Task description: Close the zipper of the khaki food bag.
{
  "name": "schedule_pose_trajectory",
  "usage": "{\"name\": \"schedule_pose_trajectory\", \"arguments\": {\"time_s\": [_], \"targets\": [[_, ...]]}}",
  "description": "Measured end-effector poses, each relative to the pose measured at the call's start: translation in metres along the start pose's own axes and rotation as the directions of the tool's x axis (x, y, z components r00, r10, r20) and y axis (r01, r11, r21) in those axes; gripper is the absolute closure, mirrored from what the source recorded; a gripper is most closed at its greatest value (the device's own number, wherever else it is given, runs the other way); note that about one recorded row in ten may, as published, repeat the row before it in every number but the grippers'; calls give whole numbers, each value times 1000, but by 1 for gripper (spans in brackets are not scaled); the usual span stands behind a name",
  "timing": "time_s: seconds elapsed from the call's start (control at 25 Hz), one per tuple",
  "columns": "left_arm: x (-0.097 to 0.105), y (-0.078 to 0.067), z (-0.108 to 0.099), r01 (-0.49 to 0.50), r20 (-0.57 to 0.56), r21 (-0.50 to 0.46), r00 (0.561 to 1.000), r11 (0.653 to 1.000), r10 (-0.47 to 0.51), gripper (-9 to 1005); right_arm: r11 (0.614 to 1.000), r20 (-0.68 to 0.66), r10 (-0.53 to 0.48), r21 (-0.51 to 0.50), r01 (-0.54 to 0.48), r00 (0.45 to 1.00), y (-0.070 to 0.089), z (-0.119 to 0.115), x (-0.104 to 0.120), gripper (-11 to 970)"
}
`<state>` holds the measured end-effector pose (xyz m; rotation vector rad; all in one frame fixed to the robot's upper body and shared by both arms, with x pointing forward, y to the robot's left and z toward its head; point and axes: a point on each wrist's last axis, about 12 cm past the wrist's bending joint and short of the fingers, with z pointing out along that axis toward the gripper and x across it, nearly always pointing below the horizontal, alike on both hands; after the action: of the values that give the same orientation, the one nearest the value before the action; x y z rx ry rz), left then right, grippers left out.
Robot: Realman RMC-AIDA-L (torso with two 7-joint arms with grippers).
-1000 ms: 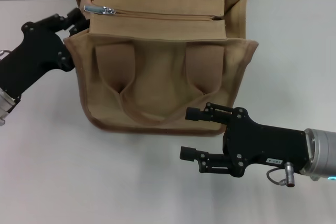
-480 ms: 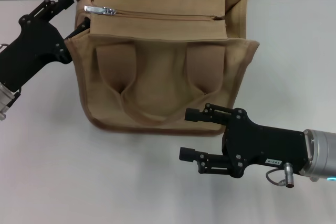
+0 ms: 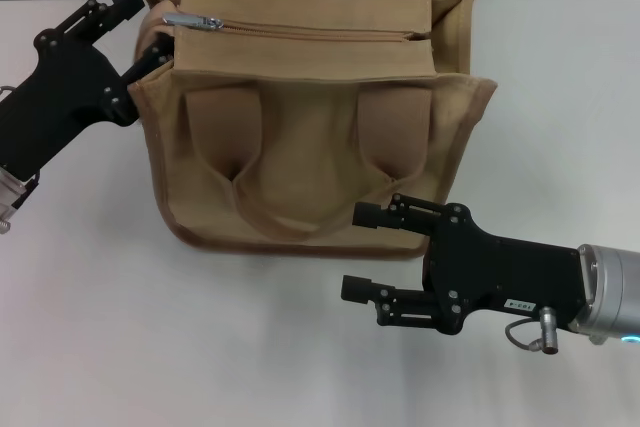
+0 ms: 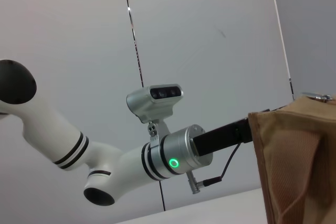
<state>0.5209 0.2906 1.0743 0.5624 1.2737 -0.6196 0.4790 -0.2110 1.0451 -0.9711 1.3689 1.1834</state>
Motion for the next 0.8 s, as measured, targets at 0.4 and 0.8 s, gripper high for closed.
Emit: {"name": "schedule_pose_trajectory", "arguments": {"time_s": [0.4,0.8], "targets": [[0,-1,0,4,11,0,1000,1000,-4,556,1000,-7,-5,6,5,1000,-3,2,-1,201],[1,-3,-4,20,23,-18,1000,1000,-20,940,1000,-7,0,11,0,1000,-2,2,0,201]]}}
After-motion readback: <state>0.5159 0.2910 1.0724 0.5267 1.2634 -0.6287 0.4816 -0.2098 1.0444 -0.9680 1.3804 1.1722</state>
